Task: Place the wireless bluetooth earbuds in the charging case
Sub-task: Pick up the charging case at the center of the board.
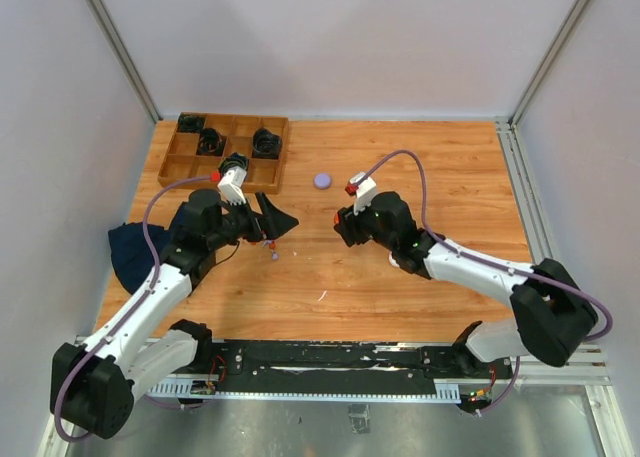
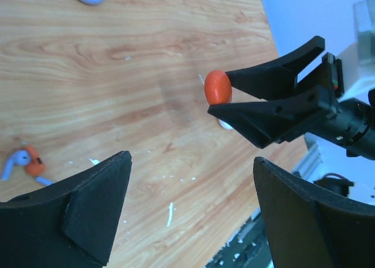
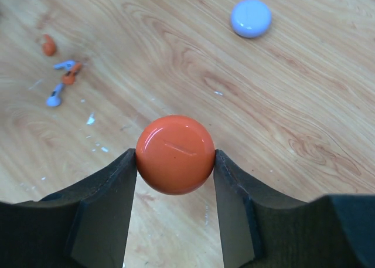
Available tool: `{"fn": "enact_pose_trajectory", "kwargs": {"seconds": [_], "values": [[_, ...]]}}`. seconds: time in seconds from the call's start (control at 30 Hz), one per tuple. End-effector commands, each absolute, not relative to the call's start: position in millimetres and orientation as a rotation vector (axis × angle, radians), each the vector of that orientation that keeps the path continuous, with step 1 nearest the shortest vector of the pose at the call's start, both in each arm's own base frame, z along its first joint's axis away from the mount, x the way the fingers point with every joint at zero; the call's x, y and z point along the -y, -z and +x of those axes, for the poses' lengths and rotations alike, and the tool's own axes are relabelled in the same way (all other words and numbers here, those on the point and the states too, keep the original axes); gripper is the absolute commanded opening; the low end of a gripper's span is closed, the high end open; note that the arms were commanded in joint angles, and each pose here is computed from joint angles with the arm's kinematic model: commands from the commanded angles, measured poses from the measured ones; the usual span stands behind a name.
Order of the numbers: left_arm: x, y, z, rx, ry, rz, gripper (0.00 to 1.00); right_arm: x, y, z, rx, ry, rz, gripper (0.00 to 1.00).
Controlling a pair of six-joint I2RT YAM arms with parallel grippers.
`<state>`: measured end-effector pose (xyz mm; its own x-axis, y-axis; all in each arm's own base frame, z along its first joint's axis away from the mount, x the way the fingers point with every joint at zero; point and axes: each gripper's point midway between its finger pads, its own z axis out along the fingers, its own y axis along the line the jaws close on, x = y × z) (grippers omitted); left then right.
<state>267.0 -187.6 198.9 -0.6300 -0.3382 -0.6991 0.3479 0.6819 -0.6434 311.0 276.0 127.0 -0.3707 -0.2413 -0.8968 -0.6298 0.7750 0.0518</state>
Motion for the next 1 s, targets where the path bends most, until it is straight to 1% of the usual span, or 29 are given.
{"fn": "enact_pose_trajectory", "kwargs": {"seconds": [0.0, 0.2, 0.33, 0.6, 0.97], "values": [[211, -209, 256, -1.989, 1.189, 0.031, 0.9, -290, -164, 294, -1.748, -0.512, -0.736, 0.41], [235, -210, 249, -1.975, 1.297, 0.035, 0.88, -299, -186, 267, -1.551, -0.523, -0.862, 0.41], [247, -216, 247, -1.953, 1.324, 0.041, 0.86, -307, -194, 248, -1.43, -0.525, -0.956, 0.42], [266, -218, 241, -1.933, 1.347, 0.092, 0.79, -315, -210, 229, -1.24, -0.535, -1.014, 0.41], [274, -217, 238, -1.897, 1.353, 0.138, 0.63, -320, -221, 220, -1.182, -0.544, -1.035, 0.41]]}}
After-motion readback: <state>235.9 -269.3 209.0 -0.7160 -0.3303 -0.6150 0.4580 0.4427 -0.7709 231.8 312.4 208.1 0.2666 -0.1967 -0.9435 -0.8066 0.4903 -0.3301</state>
